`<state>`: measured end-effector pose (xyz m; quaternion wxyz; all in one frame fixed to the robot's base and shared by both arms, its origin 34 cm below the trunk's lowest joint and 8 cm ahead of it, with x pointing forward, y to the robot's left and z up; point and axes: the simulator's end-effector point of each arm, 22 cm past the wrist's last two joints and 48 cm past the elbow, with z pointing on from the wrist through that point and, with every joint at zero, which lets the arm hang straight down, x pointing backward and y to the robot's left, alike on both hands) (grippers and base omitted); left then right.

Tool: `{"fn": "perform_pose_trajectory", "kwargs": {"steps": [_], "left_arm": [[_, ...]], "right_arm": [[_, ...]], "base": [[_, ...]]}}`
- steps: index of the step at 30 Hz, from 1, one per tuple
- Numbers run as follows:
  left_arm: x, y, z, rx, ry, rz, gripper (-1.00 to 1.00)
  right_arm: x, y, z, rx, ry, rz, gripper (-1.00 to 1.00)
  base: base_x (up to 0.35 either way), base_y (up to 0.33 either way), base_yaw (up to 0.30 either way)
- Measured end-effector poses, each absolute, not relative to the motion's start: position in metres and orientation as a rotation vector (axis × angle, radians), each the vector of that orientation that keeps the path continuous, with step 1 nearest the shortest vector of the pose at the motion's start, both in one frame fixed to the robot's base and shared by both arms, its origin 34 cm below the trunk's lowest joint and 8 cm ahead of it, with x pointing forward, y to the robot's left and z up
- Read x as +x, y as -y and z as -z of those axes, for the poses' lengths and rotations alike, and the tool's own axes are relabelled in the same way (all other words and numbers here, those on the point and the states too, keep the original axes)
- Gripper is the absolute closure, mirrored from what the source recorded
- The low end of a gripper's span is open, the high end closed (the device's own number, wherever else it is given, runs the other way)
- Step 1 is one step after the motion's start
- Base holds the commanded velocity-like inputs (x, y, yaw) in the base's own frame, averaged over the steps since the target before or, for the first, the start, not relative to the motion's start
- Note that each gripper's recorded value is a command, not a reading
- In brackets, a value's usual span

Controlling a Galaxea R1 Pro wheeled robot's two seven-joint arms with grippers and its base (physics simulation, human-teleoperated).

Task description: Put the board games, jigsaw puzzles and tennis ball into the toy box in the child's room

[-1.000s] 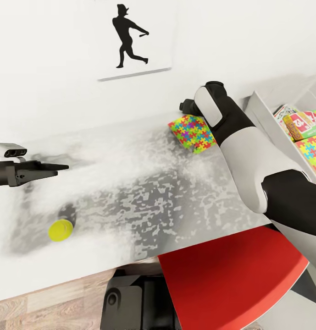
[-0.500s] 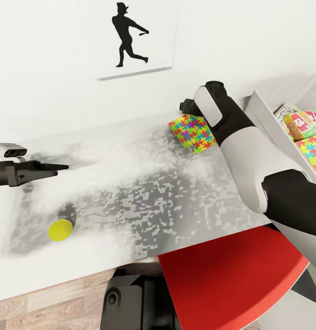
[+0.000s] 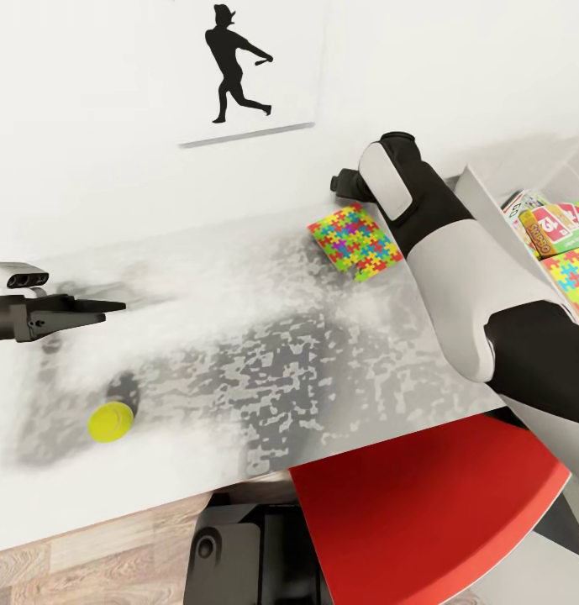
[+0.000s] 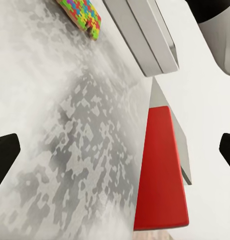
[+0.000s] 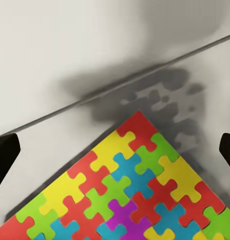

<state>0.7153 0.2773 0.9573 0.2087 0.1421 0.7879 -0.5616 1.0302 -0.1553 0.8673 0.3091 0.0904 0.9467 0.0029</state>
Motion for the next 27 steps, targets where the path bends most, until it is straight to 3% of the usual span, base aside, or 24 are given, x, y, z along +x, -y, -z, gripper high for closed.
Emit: {"fn": "perform_pose_trajectory", "kwargs": {"steps": [27], "left_arm": [[0.714, -0.277, -0.939, 0.375, -2.216, 1.58, -1.0]], "right_arm": [[1.026, 0.16, -0.839, 0.245, -2.531, 0.0, -1.0]], "base": [[0.0, 0.0, 0.0]]}}
